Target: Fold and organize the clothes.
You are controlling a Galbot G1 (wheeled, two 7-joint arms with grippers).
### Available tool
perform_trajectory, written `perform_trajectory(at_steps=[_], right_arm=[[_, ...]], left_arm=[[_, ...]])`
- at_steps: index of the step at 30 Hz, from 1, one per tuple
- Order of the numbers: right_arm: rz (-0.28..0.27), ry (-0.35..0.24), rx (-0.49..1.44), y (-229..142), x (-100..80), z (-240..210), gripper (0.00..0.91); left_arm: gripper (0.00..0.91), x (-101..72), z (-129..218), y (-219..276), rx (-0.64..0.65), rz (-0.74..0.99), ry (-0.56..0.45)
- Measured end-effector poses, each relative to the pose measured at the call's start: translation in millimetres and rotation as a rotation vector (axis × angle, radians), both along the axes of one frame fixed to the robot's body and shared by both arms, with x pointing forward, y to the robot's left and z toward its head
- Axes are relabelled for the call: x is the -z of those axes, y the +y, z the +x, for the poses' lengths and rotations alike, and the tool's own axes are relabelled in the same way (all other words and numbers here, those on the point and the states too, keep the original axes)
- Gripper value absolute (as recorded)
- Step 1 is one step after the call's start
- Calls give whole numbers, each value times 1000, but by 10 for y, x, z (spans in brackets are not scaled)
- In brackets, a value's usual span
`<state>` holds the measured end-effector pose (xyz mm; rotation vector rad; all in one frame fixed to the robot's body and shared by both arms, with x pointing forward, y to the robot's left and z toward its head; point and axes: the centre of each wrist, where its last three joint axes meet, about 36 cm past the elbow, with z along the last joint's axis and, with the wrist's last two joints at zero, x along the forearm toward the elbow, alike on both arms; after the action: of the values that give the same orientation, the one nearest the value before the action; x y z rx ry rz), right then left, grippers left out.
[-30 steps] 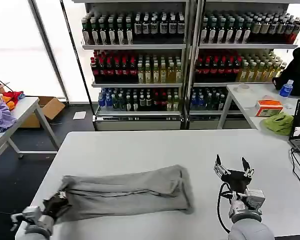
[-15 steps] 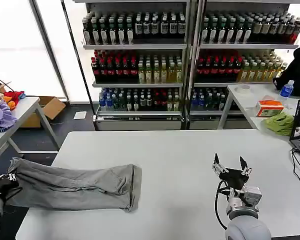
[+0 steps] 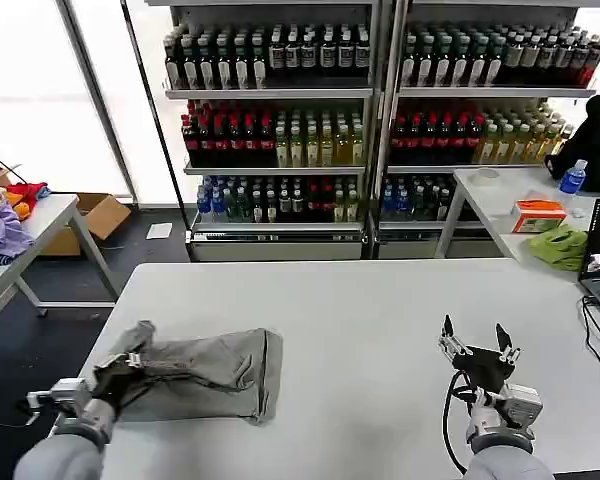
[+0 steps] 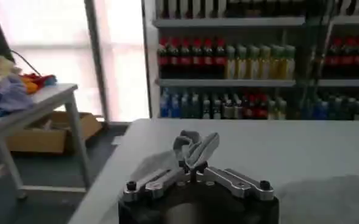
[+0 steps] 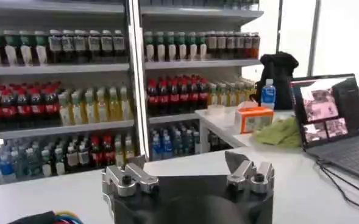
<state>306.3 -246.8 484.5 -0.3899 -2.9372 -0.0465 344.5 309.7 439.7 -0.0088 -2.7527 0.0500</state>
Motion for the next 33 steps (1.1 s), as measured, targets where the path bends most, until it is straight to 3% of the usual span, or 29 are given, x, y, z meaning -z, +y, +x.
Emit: perform_trajectory(at_steps=[10,22,24,25,26,28,29,30,31,32,33], right_arm=[[0,20,31,-9,11,-193,907],[-3,34,41,0,9,-318,907],[-3,36,41,0,14,-325,907],[-3,36,40,1,15,-326,907],[-3,36,39,4,16,-326,907],[-2,36,38,11,16,-324,907],[-1,35,37,15,17,-322,907],[-2,36,38,16,19,-322,907],[-3,38,38,19,24,-320,907],[-4,39,37,21,30,-318,907],[-6,39,37,22,33,-317,907]], left_arm=[[0,56,109,-664,105,-92,32],[0,105,230,-1030,168,-136,40],[111,125,261,-1050,170,-136,38],[383,139,275,-1061,171,-136,38],[443,156,287,-1071,172,-135,38],[202,197,307,-1089,174,-131,40],[141,221,311,-1101,175,-129,41],[141,244,311,-1120,178,-129,42],[171,263,309,-1140,183,-130,42],[363,273,308,-1155,185,-131,41],[645,282,306,-1175,189,-136,40]])
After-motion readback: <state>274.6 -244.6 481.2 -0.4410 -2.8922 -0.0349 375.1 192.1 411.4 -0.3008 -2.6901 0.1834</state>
